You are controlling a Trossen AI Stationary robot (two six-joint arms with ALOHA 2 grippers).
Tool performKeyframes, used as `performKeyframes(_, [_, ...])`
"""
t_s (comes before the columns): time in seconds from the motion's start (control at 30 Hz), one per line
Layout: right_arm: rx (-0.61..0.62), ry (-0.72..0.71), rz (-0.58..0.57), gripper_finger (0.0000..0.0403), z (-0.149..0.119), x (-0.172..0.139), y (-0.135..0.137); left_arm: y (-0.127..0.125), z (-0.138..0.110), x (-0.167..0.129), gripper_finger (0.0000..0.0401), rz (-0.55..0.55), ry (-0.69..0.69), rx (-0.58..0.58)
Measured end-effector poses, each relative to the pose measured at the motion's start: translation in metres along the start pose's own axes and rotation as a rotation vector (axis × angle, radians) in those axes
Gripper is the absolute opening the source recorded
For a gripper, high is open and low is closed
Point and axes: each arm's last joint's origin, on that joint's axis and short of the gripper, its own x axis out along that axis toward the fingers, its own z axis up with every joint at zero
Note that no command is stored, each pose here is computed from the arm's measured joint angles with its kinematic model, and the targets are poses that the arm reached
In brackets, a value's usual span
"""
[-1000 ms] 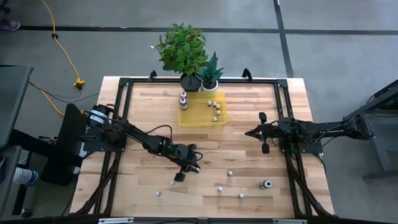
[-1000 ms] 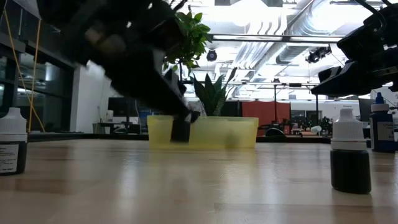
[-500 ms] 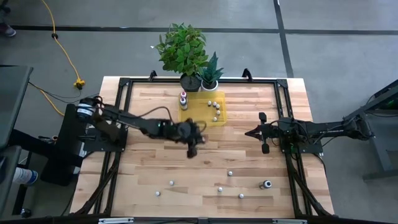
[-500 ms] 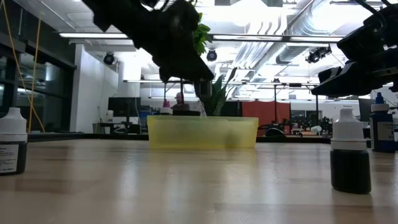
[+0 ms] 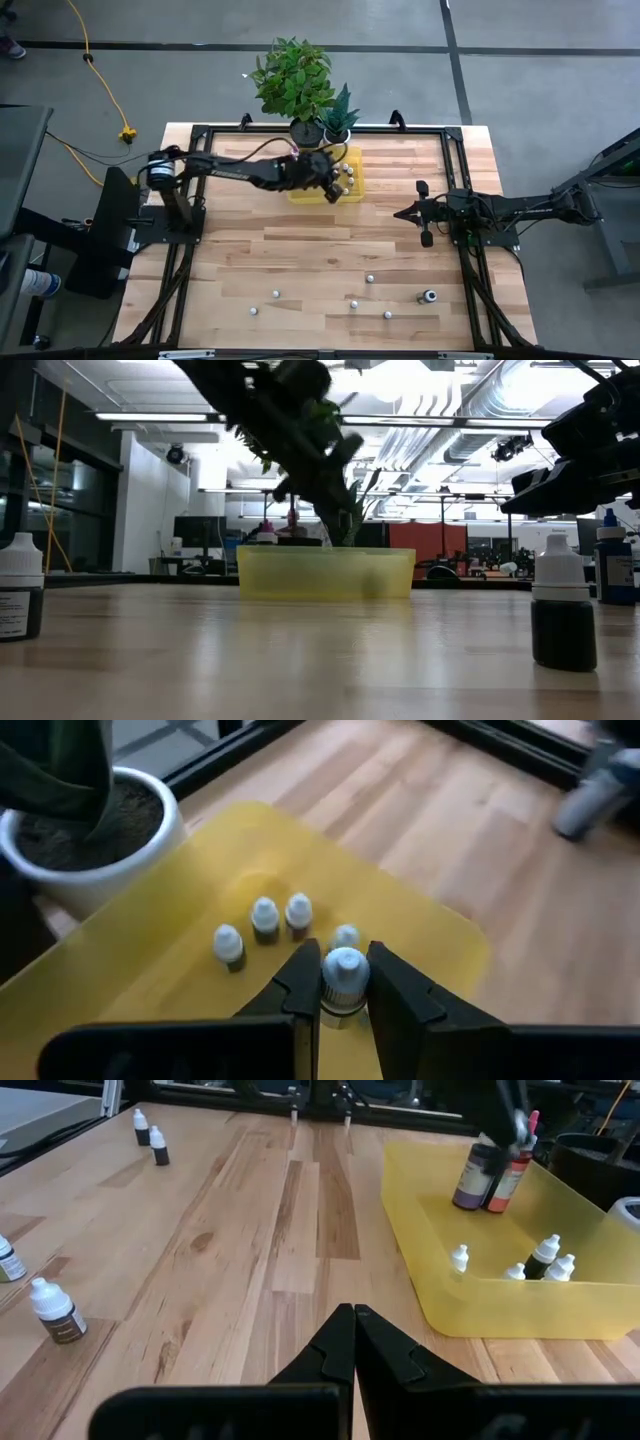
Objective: Pick & Place food coloring
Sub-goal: Put the top small black food coloring bottle into the yellow bin
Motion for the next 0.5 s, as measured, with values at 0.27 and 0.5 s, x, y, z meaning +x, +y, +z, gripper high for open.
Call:
performKeyframes(0.27, [0.000, 0.000, 0.000, 0.0000, 0.000, 0.000, 0.000, 0.007, 0.002, 0.040, 0.0047, 0.033, -0.015, -0.096])
performKeyframes(0.5, [0.000, 0.001, 0.000, 0.0000, 0.000, 0.000, 0.000, 0.007, -0.005, 0.056, 0.0047, 0.018, -0.042, -0.134])
